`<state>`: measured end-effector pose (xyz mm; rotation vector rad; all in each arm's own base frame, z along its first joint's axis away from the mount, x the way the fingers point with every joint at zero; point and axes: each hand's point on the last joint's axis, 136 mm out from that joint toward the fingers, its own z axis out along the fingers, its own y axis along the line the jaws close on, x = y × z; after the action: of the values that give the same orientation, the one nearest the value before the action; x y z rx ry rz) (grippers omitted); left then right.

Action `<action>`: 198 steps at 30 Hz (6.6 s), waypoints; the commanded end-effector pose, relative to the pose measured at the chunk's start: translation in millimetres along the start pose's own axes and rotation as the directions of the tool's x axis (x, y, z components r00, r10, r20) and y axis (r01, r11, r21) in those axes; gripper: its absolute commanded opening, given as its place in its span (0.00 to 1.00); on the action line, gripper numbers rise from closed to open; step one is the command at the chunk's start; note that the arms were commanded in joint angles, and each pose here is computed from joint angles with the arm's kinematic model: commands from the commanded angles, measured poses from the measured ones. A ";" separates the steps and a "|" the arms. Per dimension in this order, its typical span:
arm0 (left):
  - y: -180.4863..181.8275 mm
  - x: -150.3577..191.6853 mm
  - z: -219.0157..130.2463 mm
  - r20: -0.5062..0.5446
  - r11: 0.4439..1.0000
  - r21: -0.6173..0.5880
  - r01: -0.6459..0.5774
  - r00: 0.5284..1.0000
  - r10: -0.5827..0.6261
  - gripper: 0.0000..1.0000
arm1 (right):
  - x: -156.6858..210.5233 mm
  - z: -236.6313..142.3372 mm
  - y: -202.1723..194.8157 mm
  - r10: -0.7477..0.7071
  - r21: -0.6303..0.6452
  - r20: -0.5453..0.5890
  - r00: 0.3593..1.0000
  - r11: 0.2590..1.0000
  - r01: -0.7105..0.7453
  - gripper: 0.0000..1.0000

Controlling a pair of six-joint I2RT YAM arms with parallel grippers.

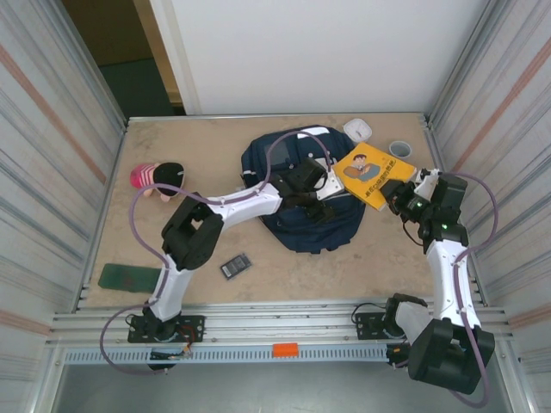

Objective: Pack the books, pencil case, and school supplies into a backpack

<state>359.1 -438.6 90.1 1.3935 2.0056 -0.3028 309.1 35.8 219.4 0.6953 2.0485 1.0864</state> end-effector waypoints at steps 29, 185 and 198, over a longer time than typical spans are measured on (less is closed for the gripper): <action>57.7 -36.4 -169.1 0.236 0.888 -0.159 0.432 0.890 -0.391 0.00 | -3.5 -76.7 59.0 -0.288 0.114 0.125 0.949 0.955 0.275 0.00; 53.0 171.3 -199.0 0.412 0.570 0.072 0.818 0.496 -0.764 0.65 | 150.3 41.4 131.4 -0.996 -0.282 -0.093 -0.016 0.011 0.959 0.00; 54.6 172.3 -162.7 0.444 0.743 0.038 0.669 0.654 -0.612 0.58 | 152.9 37.8 136.9 -0.997 -0.311 -0.075 -0.008 0.016 0.950 0.00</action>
<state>294.3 -189.6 89.7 0.3034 2.1499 -0.7118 259.1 224.8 217.0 -1.1727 2.0153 0.3268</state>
